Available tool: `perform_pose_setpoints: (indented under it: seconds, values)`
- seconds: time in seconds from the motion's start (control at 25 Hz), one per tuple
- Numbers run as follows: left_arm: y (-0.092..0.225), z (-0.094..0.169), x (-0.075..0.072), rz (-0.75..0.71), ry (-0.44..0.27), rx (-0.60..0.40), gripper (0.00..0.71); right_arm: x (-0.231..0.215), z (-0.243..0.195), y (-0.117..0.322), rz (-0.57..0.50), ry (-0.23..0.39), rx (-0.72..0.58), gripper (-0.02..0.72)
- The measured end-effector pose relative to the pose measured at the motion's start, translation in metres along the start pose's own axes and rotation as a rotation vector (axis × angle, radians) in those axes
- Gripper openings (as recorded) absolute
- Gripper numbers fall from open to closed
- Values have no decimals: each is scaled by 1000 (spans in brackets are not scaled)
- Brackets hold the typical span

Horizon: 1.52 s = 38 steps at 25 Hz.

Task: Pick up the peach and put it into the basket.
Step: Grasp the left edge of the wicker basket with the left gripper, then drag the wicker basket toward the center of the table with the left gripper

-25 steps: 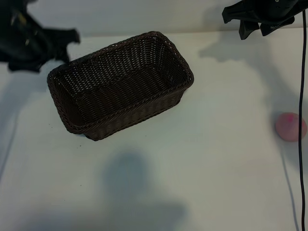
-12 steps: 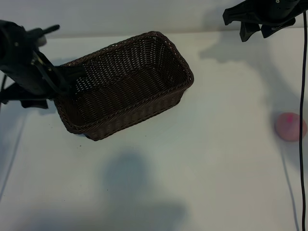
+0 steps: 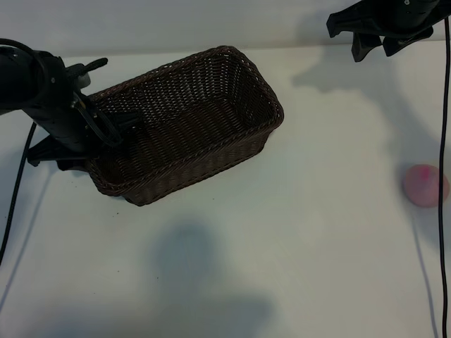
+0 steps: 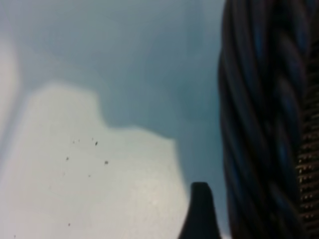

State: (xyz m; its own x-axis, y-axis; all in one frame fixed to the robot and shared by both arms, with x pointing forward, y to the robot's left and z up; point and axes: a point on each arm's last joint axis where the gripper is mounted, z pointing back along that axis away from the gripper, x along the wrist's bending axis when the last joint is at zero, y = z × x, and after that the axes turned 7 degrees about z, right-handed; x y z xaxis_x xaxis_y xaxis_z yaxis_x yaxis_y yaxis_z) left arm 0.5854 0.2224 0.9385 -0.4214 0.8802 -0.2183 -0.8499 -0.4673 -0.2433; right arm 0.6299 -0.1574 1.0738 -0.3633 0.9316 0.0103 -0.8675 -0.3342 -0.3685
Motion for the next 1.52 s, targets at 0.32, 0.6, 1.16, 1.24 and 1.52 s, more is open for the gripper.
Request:
perform_pose_setpoints:
  seconds: [0.32, 0.6, 1.16, 1.24, 1.52]
  values:
    - [-1, -2, -1, 29, 19, -9, 117, 0, 0, 1, 0, -1, 15, 449]
    - [-2, -2, -3, 30, 37, -15, 116, 0, 0, 2, 1, -1, 22, 449]
    - [-10, 2, 0, -89, 230, 84, 94, 0, 0, 3, 1, -1, 28, 449]
    - [-12, 6, -2, -121, 245, 99, 93, 0, 0, 3, 1, -1, 29, 449]
    - [-29, 24, -16, -186, 290, 65, 93, 0, 0, 3, 1, -1, 29, 449]
